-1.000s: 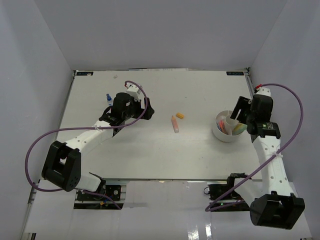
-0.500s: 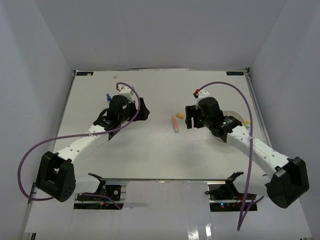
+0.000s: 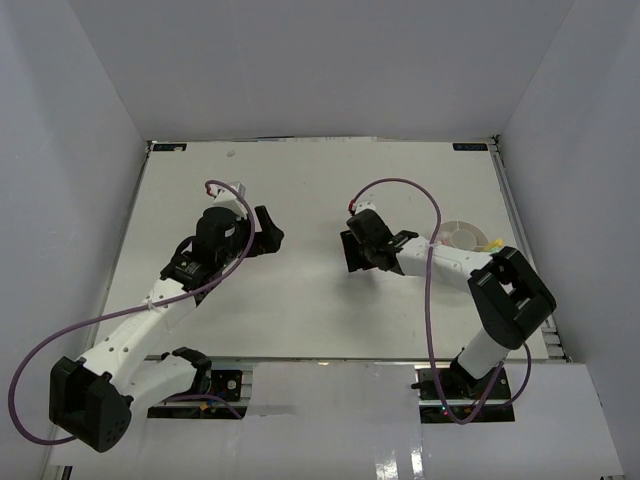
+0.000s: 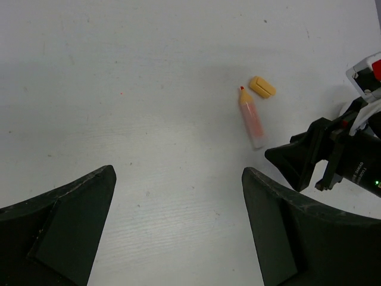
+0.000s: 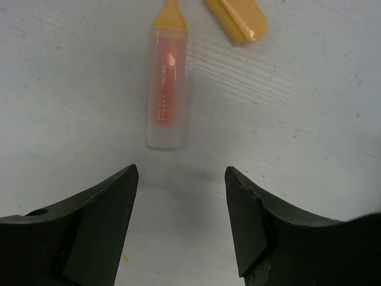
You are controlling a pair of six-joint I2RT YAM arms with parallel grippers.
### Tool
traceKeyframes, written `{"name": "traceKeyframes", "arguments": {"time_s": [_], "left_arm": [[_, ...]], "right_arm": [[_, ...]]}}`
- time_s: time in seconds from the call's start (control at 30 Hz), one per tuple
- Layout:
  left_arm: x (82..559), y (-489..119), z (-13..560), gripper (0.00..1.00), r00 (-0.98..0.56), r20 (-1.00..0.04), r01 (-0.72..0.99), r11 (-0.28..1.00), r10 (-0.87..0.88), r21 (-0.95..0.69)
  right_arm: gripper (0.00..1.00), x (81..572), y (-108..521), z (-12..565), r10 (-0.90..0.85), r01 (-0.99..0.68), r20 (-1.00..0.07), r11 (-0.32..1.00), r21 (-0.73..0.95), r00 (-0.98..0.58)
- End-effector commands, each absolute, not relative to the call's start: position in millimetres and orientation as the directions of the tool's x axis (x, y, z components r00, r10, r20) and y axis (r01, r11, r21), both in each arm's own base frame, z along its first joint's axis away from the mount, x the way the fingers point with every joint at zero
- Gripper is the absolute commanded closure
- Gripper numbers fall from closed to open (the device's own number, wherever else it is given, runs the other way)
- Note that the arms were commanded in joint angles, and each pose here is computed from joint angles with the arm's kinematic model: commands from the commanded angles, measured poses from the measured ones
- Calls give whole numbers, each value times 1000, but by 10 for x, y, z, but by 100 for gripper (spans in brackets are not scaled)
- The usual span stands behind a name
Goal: Sort the stationery into containers
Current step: Pick up the pen from the center of the board.
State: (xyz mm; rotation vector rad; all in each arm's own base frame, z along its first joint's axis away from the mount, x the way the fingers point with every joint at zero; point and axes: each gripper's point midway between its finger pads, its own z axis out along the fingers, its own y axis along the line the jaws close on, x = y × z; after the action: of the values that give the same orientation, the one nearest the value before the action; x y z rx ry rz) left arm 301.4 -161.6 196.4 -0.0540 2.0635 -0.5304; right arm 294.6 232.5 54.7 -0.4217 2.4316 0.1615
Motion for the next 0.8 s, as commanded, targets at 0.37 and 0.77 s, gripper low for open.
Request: {"name": "traceKeyframes", "arguments": {"time_s": [0.37, 0.77], "left_arm": [[2858, -1628, 1882, 2, -584, -761, 150, 884, -283, -443], [2782, -1793, 1852, 2, -633, -708, 173, 834, -313, -524]], "right_arm": [[44, 3214, 2630, 425, -207, -309, -678, 950, 32, -705], [68, 3170, 2586, 261, -223, -317, -669, 948, 20, -709]]}}
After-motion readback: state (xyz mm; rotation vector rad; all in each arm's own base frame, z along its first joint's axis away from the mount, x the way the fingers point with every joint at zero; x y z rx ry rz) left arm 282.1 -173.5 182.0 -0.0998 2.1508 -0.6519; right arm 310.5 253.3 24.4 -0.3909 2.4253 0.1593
